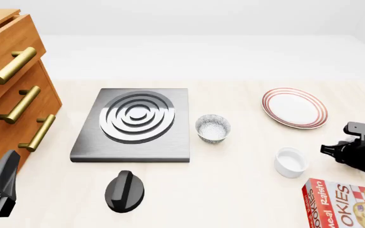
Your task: Pick the akita bowl next to the plate and place it on the plate.
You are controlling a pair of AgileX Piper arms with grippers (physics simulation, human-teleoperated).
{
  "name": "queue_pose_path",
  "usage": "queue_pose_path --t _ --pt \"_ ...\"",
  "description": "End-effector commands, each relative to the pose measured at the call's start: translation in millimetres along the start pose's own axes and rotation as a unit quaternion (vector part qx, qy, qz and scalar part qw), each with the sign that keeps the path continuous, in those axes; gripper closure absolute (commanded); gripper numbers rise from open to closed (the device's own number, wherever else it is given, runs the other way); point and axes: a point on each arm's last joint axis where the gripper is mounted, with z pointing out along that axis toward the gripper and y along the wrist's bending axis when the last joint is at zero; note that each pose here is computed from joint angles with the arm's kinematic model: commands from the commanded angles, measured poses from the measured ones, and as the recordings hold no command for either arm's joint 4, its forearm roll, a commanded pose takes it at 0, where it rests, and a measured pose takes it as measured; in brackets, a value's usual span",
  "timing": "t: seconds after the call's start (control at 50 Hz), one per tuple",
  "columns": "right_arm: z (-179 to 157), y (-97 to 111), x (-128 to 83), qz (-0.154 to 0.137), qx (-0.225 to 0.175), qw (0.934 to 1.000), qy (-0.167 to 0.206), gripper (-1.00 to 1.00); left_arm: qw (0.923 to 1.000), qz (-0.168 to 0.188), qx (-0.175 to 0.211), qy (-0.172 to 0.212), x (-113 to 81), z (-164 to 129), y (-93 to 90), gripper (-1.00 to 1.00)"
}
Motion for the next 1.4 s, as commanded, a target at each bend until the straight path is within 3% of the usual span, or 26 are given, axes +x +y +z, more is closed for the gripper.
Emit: queue_pose_path --t 0.02,0.32,0.68,0.7,1.0,1.1,1.4 --pt "-9 4 1 0.008 -0.005 0.9998 0.014 1.00 1.0000 0.000 0.000 0.000 0.0 0 0.0 -1.00" --pt "-52 9 -31 -0.017 -0.013 0.9996 -0.017 1.00 1.0000 0.000 0.000 0.000 0.0 0 0.0 -1.00" --pt "-110 26 -79 -0.074 -0.044 0.9947 -0.056 1.00 1.0000 0.000 0.000 0.000 0.0 0 0.0 -1.00" --pt "-120 30 -89 -0.082 -0.051 0.9934 -0.062 1.00 1.0000 0.000 0.000 0.000 0.0 0 0.0 -1.00" --pt "-143 60 -129 -0.155 -0.094 0.9794 -0.088 1.00 1.0000 0.000 0.000 0.000 0.0 0 0.0 -1.00" --pt "-156 70 -152 -0.171 -0.107 0.9743 -0.099 1.00 1.0000 0.000 0.000 0.000 0.0 0 0.0 -1.00" --pt "-159 97 -195 -0.212 -0.132 0.9604 -0.123 1.00 1.0000 0.000 0.000 0.000 0.0 0 0.0 -1.00"
